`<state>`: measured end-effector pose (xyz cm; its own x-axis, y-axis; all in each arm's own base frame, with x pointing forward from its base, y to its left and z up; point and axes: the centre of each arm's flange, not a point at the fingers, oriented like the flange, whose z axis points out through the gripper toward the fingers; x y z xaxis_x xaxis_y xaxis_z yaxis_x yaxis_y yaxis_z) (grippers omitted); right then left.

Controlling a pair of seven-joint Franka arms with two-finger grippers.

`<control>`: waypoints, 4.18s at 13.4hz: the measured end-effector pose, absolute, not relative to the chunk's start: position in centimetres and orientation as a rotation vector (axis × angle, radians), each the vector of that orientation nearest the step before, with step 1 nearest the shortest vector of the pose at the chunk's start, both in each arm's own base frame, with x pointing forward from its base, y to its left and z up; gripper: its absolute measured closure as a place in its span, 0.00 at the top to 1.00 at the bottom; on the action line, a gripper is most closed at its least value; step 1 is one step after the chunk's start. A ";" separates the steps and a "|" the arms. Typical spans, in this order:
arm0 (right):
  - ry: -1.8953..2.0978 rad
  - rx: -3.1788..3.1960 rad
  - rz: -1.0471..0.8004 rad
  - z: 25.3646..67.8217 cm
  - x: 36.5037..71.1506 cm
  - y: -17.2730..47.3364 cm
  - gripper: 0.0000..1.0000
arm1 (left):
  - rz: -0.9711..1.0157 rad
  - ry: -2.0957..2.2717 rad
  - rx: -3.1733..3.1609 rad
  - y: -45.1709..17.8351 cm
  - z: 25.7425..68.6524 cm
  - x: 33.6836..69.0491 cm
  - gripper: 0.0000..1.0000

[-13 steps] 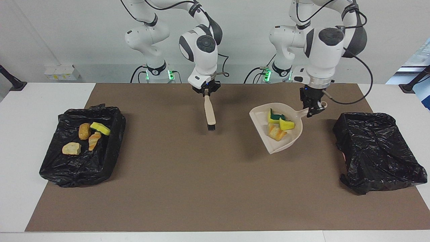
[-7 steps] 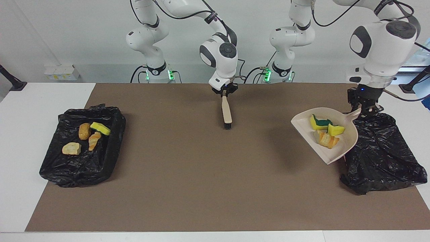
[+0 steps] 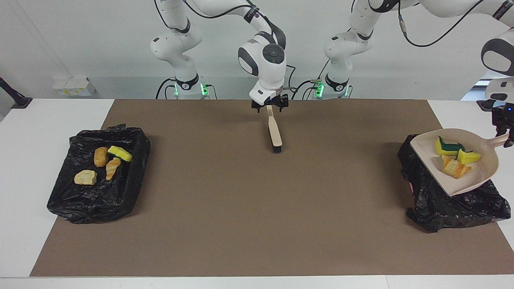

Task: Sweep and dump trash in bin
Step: 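Lower the brush onto the table with the right gripper and withdraw, then tip the dustpan over the black bag with the left gripper, then carry the dustpan back to the table center with the left gripper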

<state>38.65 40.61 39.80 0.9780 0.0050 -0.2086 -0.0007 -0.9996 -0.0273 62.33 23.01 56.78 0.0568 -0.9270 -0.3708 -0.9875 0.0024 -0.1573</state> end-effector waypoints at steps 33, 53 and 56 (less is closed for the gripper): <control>-0.061 -3.164 -0.009 61.5 55.3 -1.5 1.00 | 0.581 1.649 -1.835 9.5 55.6 61.4 0.33; 0.077 -3.161 -0.010 61.5 55.3 -1.2 1.00 | 0.116 0.524 -2.992 -29.8 41.5 56.6 0.33; 0.077 -3.161 -0.010 61.5 55.3 -1.2 1.00 | 0.076 0.401 -3.060 -33.0 40.6 55.7 0.33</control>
